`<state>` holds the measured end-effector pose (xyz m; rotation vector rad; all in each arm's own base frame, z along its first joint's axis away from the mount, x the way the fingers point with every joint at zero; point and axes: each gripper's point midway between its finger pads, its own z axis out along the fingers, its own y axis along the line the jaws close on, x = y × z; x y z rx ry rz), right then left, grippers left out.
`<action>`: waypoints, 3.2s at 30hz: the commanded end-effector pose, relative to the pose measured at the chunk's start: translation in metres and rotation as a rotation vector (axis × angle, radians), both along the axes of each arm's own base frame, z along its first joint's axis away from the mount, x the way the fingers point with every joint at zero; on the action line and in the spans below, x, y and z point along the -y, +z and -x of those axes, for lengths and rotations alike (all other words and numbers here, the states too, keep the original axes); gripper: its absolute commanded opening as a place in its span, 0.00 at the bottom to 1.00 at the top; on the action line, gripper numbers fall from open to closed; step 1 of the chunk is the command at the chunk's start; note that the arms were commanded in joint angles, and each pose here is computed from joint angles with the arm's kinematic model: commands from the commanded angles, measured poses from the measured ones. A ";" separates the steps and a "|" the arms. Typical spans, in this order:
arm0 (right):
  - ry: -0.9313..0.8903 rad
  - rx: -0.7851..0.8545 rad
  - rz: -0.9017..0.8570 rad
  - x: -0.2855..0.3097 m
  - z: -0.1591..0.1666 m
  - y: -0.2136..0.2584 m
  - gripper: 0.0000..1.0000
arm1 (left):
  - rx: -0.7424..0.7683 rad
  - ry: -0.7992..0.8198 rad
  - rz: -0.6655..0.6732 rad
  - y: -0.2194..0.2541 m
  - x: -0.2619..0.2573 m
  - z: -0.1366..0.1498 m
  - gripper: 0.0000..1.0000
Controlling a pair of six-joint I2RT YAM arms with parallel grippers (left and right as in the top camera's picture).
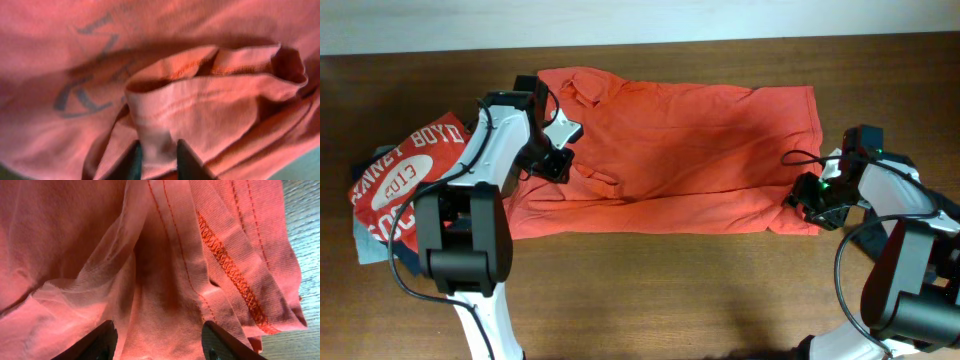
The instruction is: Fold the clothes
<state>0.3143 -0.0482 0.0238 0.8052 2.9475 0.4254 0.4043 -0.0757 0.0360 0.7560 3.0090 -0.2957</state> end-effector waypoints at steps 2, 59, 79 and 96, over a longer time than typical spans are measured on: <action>0.004 -0.013 -0.002 -0.003 0.002 -0.006 0.59 | -0.017 -0.011 0.054 -0.017 0.010 -0.005 0.01; -0.021 -0.018 0.140 0.034 -0.007 0.029 0.52 | 0.212 0.120 -0.181 0.055 -0.058 -0.072 0.51; 0.005 -0.201 0.057 0.013 0.042 0.018 0.15 | -0.135 0.149 -0.006 -0.008 -0.016 0.016 0.01; -0.134 -0.127 0.265 0.044 0.050 -0.050 0.08 | -0.042 0.173 -0.096 -0.055 -0.033 0.009 0.01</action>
